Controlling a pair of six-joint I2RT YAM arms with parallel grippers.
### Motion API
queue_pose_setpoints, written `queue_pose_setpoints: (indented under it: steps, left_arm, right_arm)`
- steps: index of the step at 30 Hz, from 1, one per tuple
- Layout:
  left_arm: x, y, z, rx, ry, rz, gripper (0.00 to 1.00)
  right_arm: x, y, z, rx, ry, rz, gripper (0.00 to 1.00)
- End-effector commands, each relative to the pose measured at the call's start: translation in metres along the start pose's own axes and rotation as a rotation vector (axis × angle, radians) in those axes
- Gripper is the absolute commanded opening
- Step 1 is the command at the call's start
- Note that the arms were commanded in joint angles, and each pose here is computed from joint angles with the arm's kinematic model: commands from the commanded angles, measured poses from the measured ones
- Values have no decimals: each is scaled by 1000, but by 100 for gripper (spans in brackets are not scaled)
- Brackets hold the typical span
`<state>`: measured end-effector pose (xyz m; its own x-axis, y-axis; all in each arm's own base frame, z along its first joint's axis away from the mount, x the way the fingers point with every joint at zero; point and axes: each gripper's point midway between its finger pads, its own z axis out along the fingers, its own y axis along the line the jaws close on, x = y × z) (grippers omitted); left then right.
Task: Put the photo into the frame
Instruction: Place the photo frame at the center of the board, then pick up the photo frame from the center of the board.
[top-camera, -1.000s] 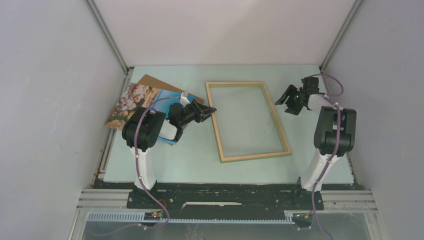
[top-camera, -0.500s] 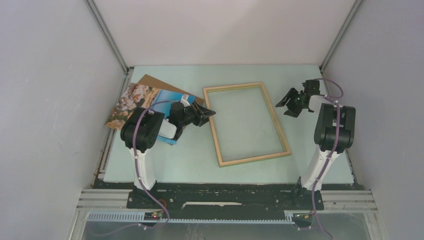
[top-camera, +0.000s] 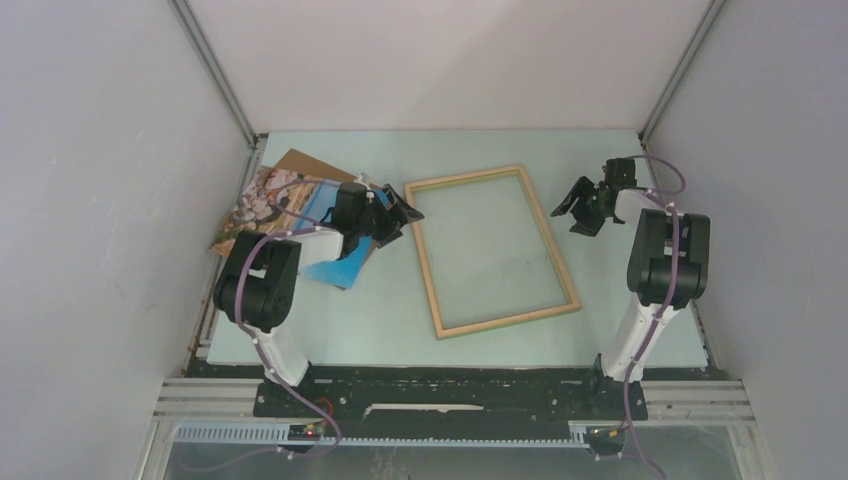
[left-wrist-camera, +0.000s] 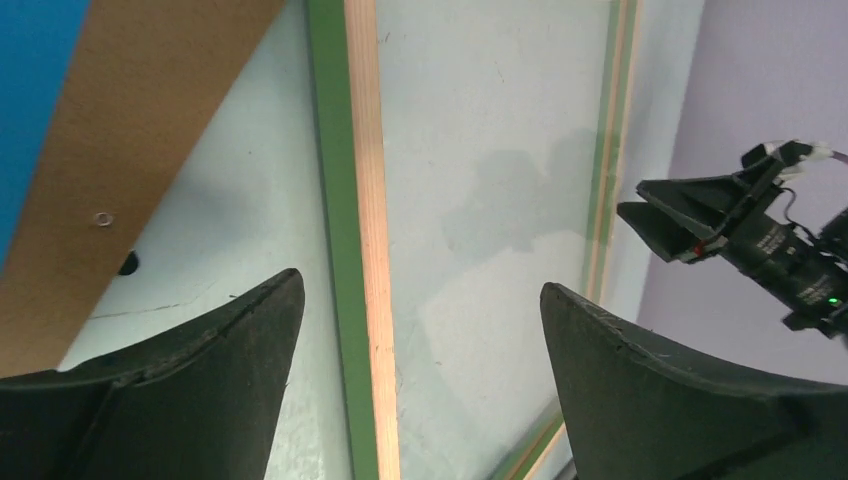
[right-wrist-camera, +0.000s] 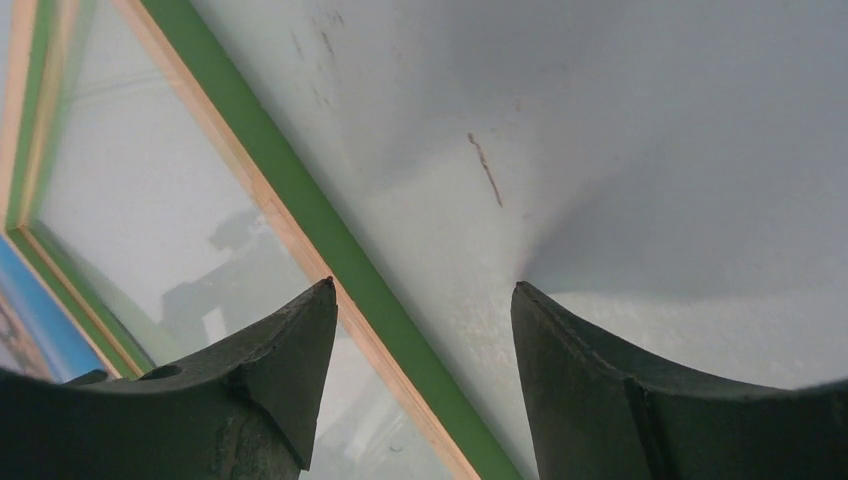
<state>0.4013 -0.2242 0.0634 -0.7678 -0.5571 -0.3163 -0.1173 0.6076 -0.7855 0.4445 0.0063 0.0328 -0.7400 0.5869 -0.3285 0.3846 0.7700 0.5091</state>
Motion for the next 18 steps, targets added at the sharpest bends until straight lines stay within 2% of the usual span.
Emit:
queue_pose_setpoints:
  steps: [1, 4, 7, 10, 14, 18]
  left_arm:
    - [-12, 3, -26, -129, -23, 130, 94]
    - [-7, 1, -32, -146, -21, 168, 95]
    - [10, -9, -26, -129, 21, 197, 91]
    - [21, -6, -19, -190, 34, 236, 86]
    - [25, -4, -6, -227, 39, 249, 75]
    - [23, 1, 5, -274, 46, 263, 59]
  right_arm:
    - [-8, -4, -25, 73, -53, -57, 73]
    - [-3, 6, -25, 43, -35, -83, 72]
    - [6, 13, -20, 2, 0, -91, 72]
    - [11, 13, -16, -20, 29, -78, 69]
    - [16, 23, -16, -76, 46, -72, 66]
    - [23, 30, -13, -112, 72, -73, 62]
